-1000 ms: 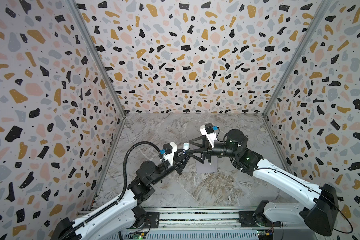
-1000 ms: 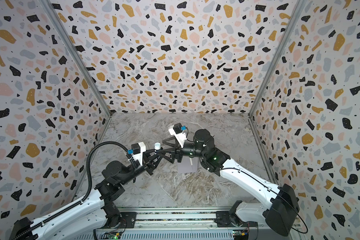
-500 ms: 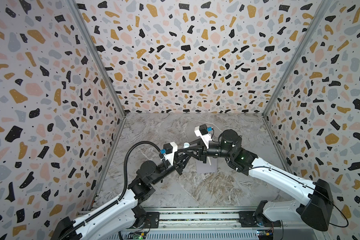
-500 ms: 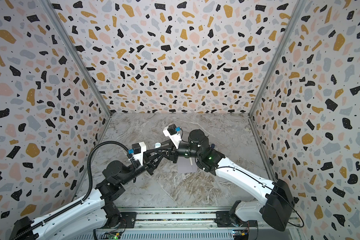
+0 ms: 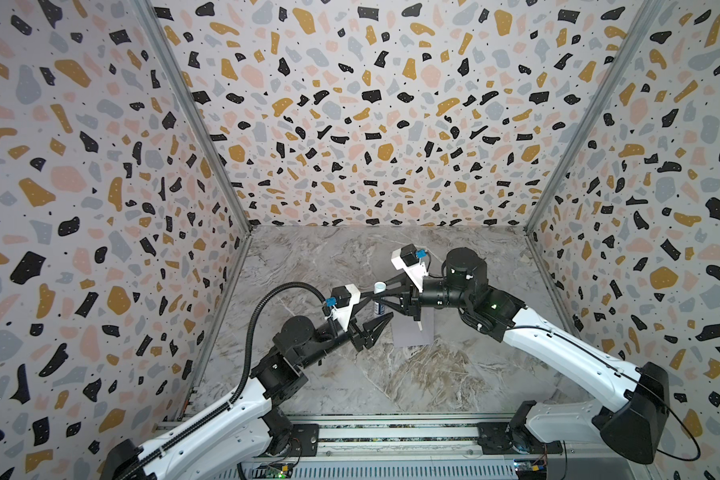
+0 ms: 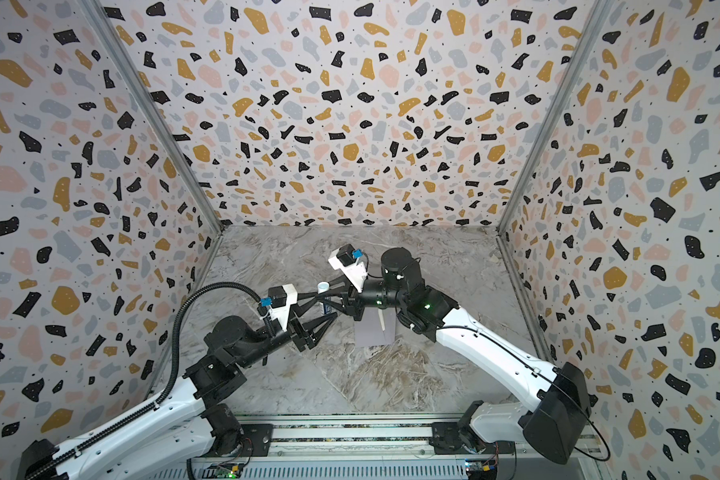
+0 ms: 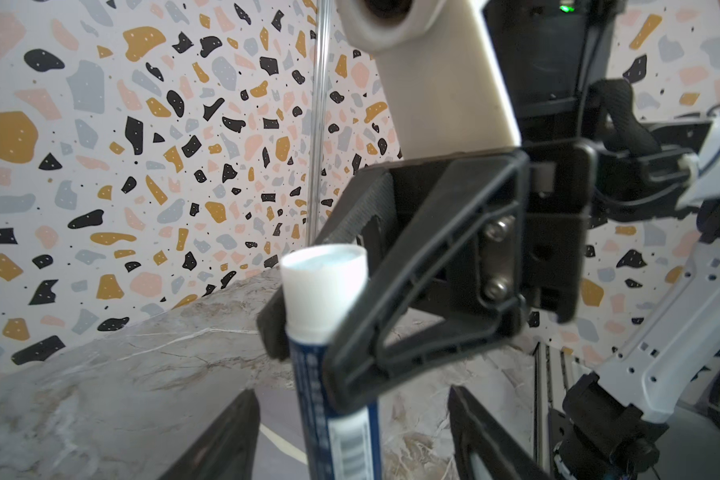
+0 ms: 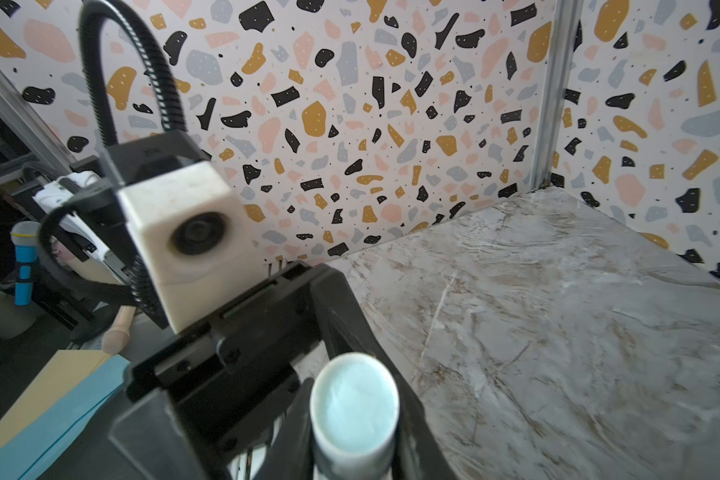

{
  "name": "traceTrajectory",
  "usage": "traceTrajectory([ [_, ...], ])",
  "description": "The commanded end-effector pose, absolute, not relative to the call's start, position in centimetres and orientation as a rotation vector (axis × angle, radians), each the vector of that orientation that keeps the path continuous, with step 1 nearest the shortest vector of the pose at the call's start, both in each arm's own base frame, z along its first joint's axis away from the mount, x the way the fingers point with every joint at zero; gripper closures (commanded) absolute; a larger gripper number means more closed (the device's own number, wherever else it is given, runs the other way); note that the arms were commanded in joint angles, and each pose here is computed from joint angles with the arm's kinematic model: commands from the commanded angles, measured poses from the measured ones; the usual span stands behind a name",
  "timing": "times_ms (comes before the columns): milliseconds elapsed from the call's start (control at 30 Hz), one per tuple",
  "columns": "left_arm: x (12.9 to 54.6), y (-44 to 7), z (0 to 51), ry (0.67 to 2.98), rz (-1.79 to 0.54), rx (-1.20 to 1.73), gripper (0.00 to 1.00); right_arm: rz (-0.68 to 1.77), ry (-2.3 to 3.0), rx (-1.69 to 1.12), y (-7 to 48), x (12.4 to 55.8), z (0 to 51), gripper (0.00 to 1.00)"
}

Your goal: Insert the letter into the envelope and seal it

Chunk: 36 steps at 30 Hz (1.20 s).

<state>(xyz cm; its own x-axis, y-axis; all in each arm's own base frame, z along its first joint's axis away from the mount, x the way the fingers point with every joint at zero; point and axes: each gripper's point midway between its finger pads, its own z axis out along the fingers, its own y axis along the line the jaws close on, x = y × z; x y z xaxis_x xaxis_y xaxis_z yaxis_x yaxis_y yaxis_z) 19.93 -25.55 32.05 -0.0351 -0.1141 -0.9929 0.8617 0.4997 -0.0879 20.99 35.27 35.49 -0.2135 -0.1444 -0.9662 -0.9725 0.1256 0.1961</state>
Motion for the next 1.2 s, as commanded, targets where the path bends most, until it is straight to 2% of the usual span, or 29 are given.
traceTrajectory([
  [0,18.2,-25.5,32.6,1.349,-0.909,0.851,0.16,1.171,1.445,-1.272,32.8,19.1,37.2,1.0],
  [333,17.1,-26.5,32.6,1.329,-1.071,0.958,0.14,1.193,1.332,-1.453,32.3,16.6,36.4,1.0],
  [633,16.7,-27.1,33.6,1.279,-1.166,0.941,0.21,1.182,1.299,-1.496,33.2,16.1,35.8,1.0],
  [1167,17.0,-27.7,32.4,1.31,-1.172,0.974,0.41,1.206,1.311,-1.515,34.3,16.2,35.3,1.0],
])
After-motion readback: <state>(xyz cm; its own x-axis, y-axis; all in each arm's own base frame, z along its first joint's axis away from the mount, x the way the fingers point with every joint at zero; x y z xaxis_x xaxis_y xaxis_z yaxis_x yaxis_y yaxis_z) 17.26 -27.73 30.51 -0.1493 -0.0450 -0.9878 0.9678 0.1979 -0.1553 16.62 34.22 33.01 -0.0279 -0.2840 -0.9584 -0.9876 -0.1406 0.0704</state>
